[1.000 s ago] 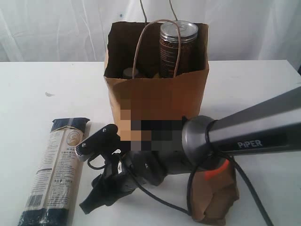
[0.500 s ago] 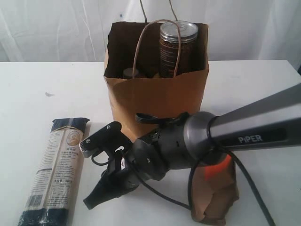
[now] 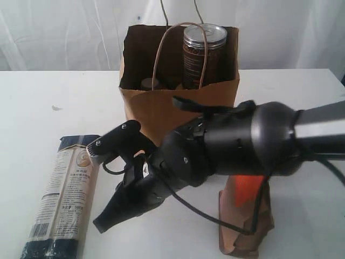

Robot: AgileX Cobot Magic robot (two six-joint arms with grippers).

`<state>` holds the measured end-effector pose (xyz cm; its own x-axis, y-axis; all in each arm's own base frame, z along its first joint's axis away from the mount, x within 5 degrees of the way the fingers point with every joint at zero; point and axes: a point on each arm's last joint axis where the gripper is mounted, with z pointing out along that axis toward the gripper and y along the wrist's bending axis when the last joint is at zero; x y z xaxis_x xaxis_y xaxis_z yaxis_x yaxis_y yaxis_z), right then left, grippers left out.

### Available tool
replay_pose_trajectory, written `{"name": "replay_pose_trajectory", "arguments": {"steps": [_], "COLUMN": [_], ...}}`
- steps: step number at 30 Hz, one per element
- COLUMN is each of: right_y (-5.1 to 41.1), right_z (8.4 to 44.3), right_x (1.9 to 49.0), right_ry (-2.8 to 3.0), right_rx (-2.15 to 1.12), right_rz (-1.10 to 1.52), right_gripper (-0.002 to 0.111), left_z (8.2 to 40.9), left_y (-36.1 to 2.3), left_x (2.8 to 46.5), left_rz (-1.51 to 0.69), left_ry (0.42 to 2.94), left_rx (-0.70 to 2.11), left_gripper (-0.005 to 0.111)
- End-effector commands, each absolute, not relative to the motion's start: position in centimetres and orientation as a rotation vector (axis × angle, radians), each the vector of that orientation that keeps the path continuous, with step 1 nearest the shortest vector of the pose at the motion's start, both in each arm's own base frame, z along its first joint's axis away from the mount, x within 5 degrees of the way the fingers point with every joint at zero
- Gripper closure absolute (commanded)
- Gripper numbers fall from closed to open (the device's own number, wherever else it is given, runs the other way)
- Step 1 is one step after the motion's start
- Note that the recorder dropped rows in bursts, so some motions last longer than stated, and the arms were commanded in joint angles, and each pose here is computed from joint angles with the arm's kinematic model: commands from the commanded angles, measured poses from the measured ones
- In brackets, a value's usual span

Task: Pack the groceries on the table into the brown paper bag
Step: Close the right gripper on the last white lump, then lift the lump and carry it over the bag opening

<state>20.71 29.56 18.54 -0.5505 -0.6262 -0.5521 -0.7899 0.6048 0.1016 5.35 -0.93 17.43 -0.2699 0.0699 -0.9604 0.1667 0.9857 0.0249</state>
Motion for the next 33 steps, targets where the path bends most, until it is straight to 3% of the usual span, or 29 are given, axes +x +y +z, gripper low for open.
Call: {"name": "replay_pose_trajectory", "arguments": {"steps": [1,9,18,23,33], "right_y": [29.4,28.3,26.2,24.5,24.5], "right_z": [22.8,31.6,40.9,42.7,41.9], "right_x": [18.1,13.8,16.0,19.8,24.9], "right_ry": [2.251,1.888,1.644,1.702,1.898], "right_rx": [-1.235,-1.257,-1.03,-0.853,-0.788], "right_rz": [0.515,0.644,0.641,0.539,0.361], "right_gripper": [0.095,0.095,0.095,0.095,0.095], "left_z": [17.3,17.3,17.3,17.3,17.3], "left_y": [-1.0,-1.0,-1.0,-1.0,-1.0], "left_x": [5.3,5.3,5.3,5.3,5.3], "left_rz": [-0.104,-0.104,-0.104,-0.104,-0.104], "left_ry": [1.844,1.844,1.844,1.844,1.844], "left_rx": [0.167,0.167,0.167,0.167,0.167], "left_gripper": [0.107,0.107,0.107,0.107,0.107]}}
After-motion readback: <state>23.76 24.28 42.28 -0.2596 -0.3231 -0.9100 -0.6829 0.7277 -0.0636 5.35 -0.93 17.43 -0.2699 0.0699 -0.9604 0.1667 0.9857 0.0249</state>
